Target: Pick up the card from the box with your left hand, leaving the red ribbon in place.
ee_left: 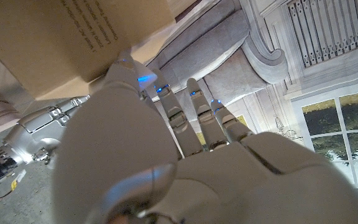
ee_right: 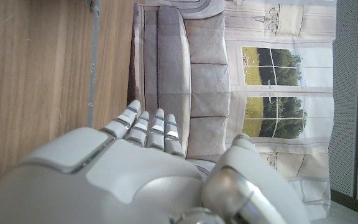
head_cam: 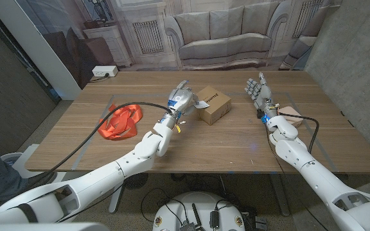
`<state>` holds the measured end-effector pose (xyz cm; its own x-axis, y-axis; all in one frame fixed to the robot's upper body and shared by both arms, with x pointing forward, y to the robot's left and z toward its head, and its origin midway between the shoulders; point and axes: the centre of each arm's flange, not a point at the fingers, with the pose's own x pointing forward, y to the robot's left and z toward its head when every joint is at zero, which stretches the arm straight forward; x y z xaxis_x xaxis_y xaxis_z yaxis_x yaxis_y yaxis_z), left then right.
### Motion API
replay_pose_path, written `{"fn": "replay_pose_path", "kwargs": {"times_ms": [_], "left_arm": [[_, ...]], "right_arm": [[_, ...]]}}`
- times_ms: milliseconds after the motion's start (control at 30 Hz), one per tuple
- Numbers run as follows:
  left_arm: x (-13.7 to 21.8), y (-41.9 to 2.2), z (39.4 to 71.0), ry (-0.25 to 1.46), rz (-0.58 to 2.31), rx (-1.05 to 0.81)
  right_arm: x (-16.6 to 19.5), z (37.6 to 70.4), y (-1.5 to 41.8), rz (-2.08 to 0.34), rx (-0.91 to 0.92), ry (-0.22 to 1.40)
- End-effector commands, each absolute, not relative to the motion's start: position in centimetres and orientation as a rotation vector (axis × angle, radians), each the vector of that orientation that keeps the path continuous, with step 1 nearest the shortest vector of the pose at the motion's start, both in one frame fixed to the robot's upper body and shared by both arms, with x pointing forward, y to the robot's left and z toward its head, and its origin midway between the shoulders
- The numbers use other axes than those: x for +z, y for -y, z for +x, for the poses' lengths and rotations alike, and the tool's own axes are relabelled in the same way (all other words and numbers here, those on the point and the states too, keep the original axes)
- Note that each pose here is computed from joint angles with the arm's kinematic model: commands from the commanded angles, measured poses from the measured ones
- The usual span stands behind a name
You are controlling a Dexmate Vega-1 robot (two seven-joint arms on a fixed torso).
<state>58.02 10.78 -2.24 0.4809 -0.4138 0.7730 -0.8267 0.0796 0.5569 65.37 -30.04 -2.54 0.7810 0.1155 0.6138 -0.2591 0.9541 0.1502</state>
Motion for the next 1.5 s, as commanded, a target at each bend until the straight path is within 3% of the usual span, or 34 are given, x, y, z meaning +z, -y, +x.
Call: {"fn": "replay_pose_path", "kwargs": {"times_ms": [33, 1133, 1500], "left_arm": [[-1.6, -10.9, 57.4, 1.121, 1.5, 0.459], [0.7, -10.6, 56.0, 1.114, 1.539, 0.486], [1.5, -10.6, 55.4, 1.039, 1.488, 0.422]], "right_arm": [[-2.4, 65.3, 29.9, 0.232, 0.205, 0.641], [-1.9, 65.4, 30.2, 0.23, 0.201, 0.646], [-2.1, 65.5, 30.4, 0.236, 0.203, 0.644]]}}
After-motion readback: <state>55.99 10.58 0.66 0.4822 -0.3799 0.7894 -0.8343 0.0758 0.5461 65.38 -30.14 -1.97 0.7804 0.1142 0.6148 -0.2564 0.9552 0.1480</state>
